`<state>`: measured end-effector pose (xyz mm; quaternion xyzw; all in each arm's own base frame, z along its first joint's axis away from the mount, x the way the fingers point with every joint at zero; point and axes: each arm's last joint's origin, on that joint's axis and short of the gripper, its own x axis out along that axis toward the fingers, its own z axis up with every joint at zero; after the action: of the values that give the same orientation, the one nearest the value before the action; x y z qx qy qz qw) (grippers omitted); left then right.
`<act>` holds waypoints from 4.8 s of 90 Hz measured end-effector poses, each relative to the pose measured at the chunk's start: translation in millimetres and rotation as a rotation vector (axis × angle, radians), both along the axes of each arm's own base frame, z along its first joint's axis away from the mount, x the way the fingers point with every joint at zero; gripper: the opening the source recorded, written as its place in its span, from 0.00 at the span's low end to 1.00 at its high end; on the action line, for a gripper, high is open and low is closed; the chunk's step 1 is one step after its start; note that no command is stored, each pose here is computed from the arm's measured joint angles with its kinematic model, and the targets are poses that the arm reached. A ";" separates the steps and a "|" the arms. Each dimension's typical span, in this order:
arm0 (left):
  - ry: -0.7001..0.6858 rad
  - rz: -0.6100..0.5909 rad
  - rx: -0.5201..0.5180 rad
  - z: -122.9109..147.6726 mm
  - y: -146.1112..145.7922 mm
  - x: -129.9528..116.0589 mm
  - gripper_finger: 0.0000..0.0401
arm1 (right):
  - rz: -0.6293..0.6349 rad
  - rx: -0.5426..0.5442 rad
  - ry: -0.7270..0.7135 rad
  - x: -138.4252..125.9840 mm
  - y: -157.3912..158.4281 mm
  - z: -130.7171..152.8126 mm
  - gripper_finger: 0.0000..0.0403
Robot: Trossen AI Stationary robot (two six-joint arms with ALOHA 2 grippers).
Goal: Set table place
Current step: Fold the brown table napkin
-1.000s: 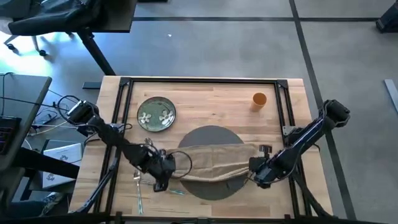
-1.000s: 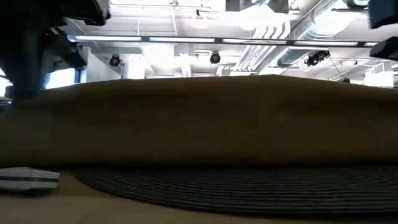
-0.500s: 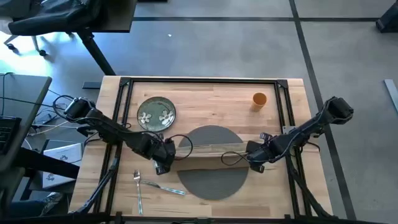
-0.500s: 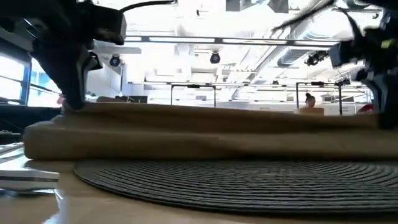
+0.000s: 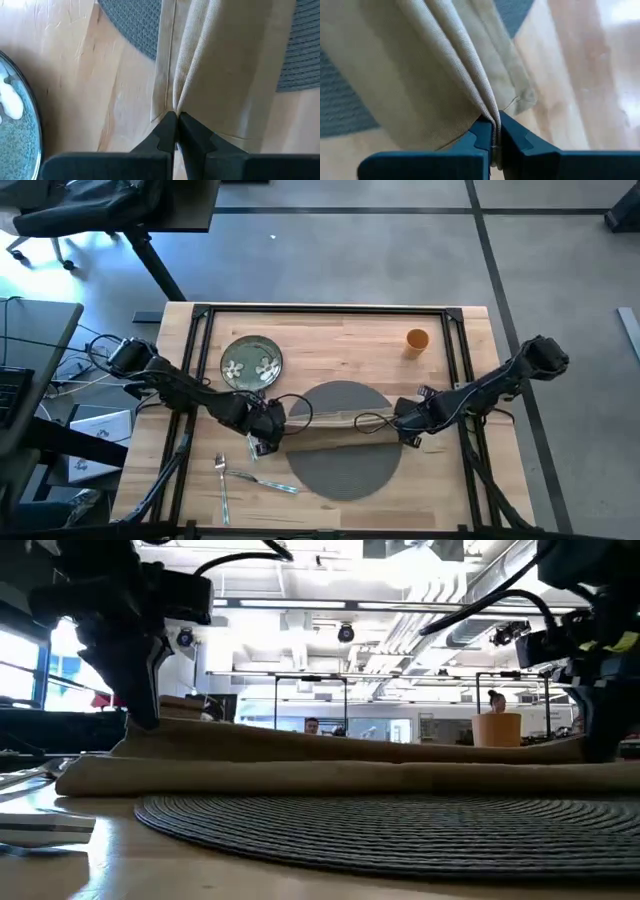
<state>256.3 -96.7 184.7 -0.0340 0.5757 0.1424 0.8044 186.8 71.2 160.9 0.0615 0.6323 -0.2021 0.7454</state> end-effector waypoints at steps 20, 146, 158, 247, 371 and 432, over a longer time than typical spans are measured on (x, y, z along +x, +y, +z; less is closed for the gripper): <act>0.003 0.029 -0.001 -0.9 -0.2 -0.7 0.00 | -0.021 -0.009 0.019 1.7 -8.9 0.0 0.00; -0.128 -0.113 -0.226 -37.3 -1.2 22.4 0.34 | 0.230 0.184 -0.209 20.1 -4.7 -11.7 0.54; -0.045 -0.090 -0.220 -48.8 1.0 13.0 0.34 | 0.222 0.191 -0.116 6.8 -8.2 -23.6 0.54; -0.246 -0.142 -0.217 -12.4 8.4 32.7 0.34 | 0.347 0.112 -0.382 39.1 -4.2 7.0 0.54; -0.576 -0.204 -0.137 -34.7 52.6 118.6 0.34 | -0.658 0.479 -0.429 -52.5 -15.0 -21.8 0.54; -0.538 -0.187 -0.148 -35.9 58.1 138.6 0.34 | -0.703 0.405 -0.393 -57.7 -21.1 -25.0 0.54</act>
<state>394.9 -38.6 148.8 -0.0758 0.3511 0.0111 0.9332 129.1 50.1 135.9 0.4545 0.4462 -0.2999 0.7103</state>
